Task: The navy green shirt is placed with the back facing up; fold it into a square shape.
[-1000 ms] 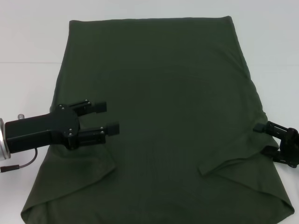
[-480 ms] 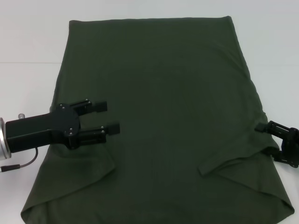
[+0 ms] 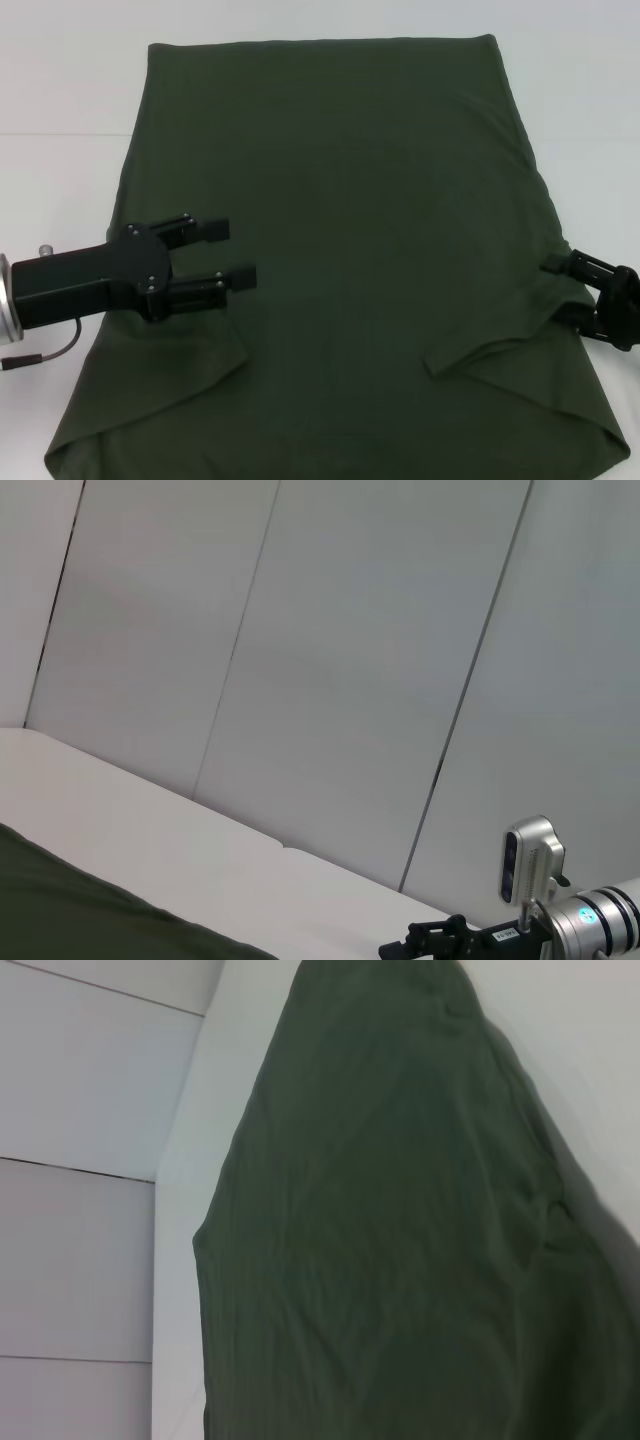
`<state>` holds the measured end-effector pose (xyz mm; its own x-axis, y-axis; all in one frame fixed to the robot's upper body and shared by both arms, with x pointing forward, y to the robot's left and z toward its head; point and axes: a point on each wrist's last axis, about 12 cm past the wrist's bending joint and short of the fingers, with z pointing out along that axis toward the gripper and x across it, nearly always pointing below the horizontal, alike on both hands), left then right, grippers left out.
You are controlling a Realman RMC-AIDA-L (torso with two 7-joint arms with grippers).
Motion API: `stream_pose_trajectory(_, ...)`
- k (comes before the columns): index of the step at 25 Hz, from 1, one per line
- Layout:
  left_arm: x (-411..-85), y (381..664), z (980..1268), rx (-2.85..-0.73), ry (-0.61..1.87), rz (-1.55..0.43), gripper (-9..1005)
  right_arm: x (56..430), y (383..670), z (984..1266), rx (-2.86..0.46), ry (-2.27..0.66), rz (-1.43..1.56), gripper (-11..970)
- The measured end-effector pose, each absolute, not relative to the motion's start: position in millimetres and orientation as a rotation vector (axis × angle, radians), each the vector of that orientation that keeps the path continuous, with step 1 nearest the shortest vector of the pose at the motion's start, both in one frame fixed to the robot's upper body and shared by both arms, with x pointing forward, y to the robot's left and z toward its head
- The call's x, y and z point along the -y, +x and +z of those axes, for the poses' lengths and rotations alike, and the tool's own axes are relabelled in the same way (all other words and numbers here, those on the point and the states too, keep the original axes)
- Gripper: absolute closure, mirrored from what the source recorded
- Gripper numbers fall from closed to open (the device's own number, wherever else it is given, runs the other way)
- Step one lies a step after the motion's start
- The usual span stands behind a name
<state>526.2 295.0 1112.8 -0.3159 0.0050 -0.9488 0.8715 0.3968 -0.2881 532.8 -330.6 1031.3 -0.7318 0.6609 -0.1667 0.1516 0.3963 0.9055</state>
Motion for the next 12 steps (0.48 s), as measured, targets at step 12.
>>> stream_pose_trajectory(12,-294.8,525.9,1113.1,-1.648,0.788,-1.084,154,331.6,527.9,1026.8,-2.167,0.713,1.311,61)
